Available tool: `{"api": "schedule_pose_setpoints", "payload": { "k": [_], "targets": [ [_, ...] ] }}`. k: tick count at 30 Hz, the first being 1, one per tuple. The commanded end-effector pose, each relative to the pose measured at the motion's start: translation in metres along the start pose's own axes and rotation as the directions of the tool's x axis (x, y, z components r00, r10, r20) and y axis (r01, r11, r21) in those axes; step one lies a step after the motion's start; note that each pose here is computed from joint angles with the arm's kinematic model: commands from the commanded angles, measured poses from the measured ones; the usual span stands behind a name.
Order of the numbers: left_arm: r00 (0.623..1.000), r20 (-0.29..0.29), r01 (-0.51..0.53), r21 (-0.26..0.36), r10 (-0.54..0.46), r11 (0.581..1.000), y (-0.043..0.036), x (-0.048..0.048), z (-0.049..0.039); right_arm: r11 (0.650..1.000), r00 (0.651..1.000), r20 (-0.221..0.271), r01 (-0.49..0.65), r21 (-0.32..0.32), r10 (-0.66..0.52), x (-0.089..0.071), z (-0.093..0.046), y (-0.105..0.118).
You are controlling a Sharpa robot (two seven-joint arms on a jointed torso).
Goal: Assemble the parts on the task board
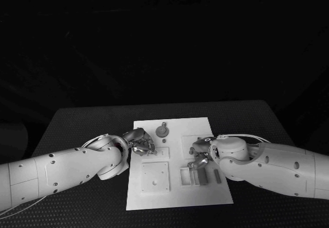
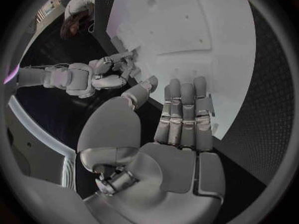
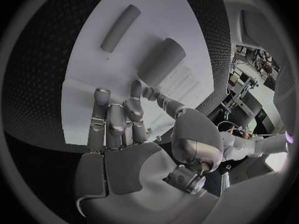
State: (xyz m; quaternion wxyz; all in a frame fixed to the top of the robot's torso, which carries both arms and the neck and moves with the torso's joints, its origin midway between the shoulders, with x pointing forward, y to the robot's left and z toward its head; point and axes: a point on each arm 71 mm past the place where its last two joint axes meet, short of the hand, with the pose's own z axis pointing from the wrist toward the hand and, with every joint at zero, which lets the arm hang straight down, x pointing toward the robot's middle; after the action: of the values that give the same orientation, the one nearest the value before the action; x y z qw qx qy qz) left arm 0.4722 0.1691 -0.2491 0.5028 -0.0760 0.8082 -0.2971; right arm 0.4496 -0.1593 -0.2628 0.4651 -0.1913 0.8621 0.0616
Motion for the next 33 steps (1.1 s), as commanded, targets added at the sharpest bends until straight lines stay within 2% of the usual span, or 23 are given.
{"api": "schedule_pose_setpoints", "payload": {
  "k": [1, 27, 33],
  "targets": [
    [1.0, -0.011, 0.004, 0.006, -0.004, 1.0, -0.0022, 0.0011, 0.0002, 1.0, 1.0, -0.011, 0.023, 0.017, -0.022, 0.0049, 0.0015, -0.0003],
    [1.0, -0.012, 0.003, 0.005, -0.003, 1.0, -0.0018, 0.0009, 0.0004, 1.0, 1.0, 0.008, 0.003, 0.01, -0.003, 0.0029, 0.0019, 0.0029],
    [1.0, -0.012, 0.003, 0.004, -0.003, 1.0, -0.0017, 0.0008, 0.0004, 1.0, 0.999, 0.029, 0.023, 0.008, -0.023, 0.0008, 0.0022, 0.0055]
  ]
}}
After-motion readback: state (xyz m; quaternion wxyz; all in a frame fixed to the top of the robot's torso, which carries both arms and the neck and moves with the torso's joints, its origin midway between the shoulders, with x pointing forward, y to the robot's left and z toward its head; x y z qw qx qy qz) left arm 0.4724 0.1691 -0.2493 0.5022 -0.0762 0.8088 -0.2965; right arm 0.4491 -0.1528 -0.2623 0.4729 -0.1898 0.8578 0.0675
